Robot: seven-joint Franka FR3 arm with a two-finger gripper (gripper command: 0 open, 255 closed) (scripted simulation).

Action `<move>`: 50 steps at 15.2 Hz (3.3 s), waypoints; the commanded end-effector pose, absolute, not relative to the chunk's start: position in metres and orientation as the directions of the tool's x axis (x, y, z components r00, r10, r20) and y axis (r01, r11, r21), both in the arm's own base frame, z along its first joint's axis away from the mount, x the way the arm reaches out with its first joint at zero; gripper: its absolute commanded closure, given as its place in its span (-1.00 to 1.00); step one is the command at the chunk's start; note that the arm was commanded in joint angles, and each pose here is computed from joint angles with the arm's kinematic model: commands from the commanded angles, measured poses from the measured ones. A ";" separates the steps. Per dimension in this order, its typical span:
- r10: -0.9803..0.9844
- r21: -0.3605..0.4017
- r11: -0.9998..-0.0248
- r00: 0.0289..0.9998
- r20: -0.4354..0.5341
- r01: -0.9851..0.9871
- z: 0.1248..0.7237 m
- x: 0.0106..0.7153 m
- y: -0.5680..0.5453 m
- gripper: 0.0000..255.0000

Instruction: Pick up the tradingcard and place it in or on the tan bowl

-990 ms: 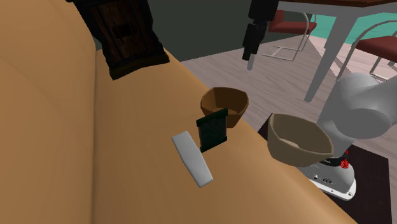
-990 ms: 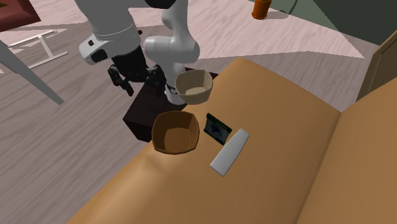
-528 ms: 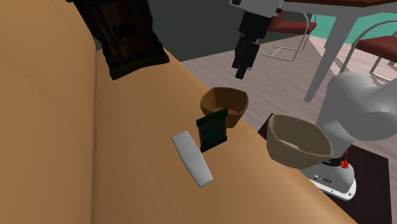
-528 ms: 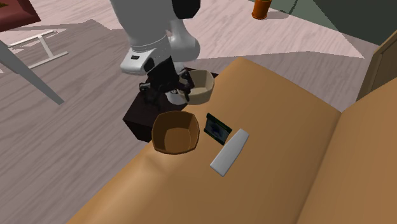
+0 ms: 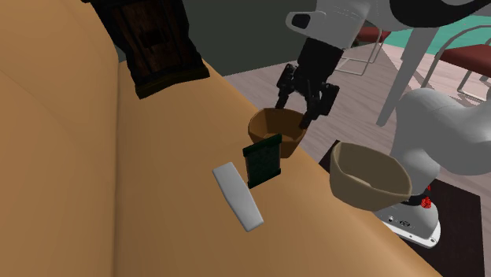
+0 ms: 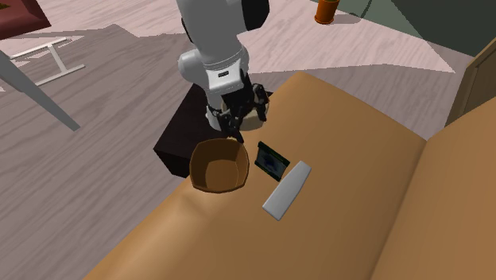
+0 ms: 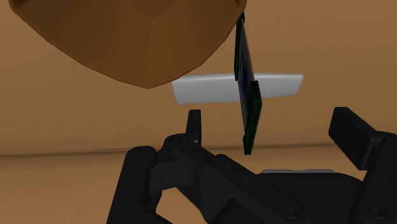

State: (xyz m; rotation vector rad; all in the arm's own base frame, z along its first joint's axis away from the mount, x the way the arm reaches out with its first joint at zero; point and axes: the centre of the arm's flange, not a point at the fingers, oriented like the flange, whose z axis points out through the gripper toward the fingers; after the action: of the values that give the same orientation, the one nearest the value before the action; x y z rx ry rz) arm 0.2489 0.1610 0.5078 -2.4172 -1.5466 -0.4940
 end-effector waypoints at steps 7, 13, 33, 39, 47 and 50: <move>0.840 -0.004 -0.392 0.360 0.406 0.920 0.472 0.253 0.177 -1.00; 0.840 -0.004 -0.392 0.360 0.406 0.920 0.472 0.253 0.177 -1.00; 0.840 -0.004 -0.392 0.360 0.406 0.920 0.519 0.253 0.177 1.00; 0.840 -0.004 -0.392 0.360 0.406 0.920 0.551 0.253 0.177 1.00; 0.840 -0.004 -0.392 0.360 0.406 0.920 0.593 0.253 0.177 1.00; 0.840 -0.004 -0.392 0.360 0.406 0.920 0.609 0.253 0.177 1.00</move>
State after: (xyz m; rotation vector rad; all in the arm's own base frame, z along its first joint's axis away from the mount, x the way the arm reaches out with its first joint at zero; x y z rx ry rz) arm 0.2519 0.1777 0.6034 -2.3911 -1.5783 -0.5047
